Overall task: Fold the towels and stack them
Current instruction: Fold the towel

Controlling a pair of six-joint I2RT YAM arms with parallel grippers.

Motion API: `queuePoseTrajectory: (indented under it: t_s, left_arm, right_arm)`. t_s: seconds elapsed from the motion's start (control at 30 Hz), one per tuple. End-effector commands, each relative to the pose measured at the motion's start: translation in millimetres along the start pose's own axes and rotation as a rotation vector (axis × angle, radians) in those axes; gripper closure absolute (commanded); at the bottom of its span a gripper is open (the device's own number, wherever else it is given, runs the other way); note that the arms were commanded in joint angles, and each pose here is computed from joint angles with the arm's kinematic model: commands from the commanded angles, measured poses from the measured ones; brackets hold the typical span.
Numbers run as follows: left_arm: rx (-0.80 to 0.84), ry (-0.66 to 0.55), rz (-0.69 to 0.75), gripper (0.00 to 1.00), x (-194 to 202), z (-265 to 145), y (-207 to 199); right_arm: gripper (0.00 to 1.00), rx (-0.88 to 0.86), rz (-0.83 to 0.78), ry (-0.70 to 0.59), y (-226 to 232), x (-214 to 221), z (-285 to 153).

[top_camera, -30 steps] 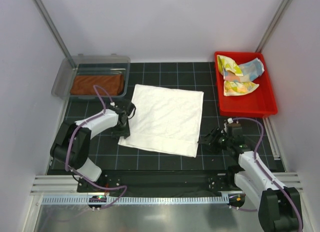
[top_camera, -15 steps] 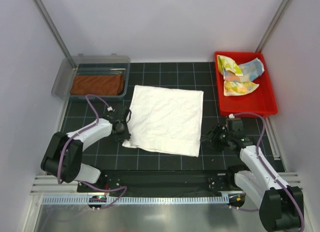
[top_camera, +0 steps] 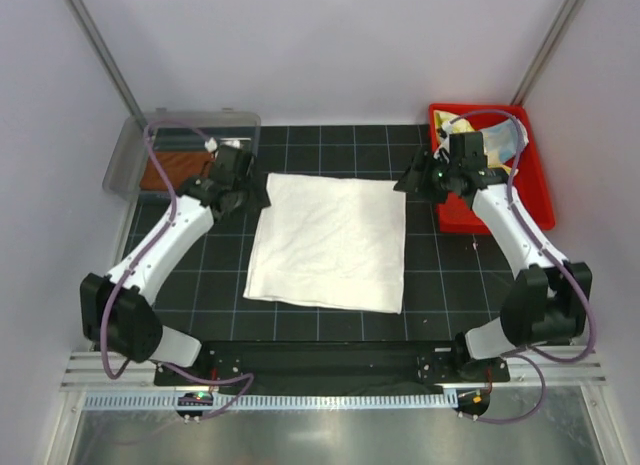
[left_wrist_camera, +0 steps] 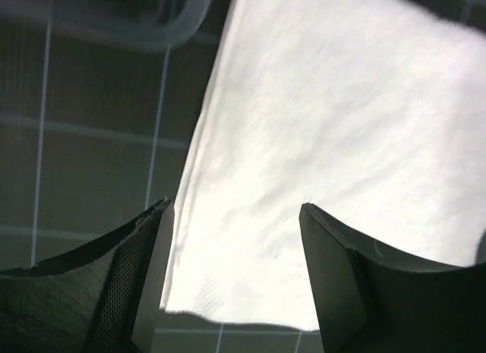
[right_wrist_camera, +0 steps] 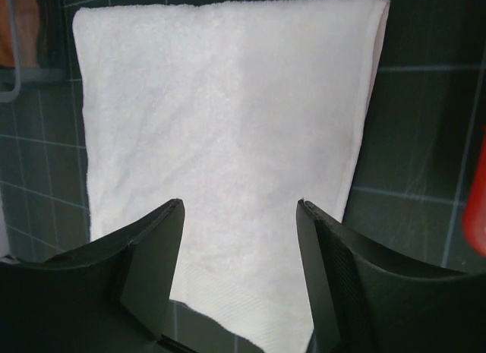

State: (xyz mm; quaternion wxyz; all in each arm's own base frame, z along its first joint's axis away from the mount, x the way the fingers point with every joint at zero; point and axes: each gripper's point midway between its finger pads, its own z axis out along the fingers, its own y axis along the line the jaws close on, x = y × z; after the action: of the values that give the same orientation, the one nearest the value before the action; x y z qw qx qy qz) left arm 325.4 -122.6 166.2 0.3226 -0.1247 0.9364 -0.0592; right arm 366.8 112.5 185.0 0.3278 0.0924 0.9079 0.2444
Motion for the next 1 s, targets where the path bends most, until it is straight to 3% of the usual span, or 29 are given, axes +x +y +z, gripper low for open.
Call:
queuePoseTrajectory:
  t_s: [0.0, 0.03, 0.17, 0.37, 0.63, 0.77, 0.97]
  left_arm:
    - [0.077, -0.056, 0.187, 0.29, -55.3, 15.4, -36.3]
    - [0.127, -0.111, 0.248, 0.29, -84.0, 7.8, -53.3]
    - [0.221, -0.078, 0.418, 0.3, -105.0, 57.2, -89.2]
    - [0.261, -0.133, 0.575, 0.3, -147.1, 91.0, -111.8]
    - [0.212, -0.019, 0.784, 0.31, -129.5, 182.1, -97.0]
    - [0.201, 0.015, 0.837, 0.35, -125.5, 206.4, -84.7]
    - [0.249, 0.025, 0.874, 0.34, -128.2, 214.1, -73.2]
  right_arm:
    - [0.32, 0.011, -0.233, 0.047, -7.3, -15.8, 17.3]
    - [0.31, 0.017, -0.261, 0.029, -3.8, -31.0, 16.8]
    - [0.3, -0.005, -0.352, 0.114, -15.1, -41.9, 54.9]
    - [0.28, -0.047, -0.483, 0.172, -21.1, -58.6, 90.7]
    - [0.25, 0.0, -0.537, 0.303, -66.5, -52.4, 139.2]
    - [0.24, -0.061, -0.573, 0.346, -69.6, -46.7, 151.7]
    - [0.25, -0.145, -0.592, 0.389, -76.0, -40.6, 156.7]
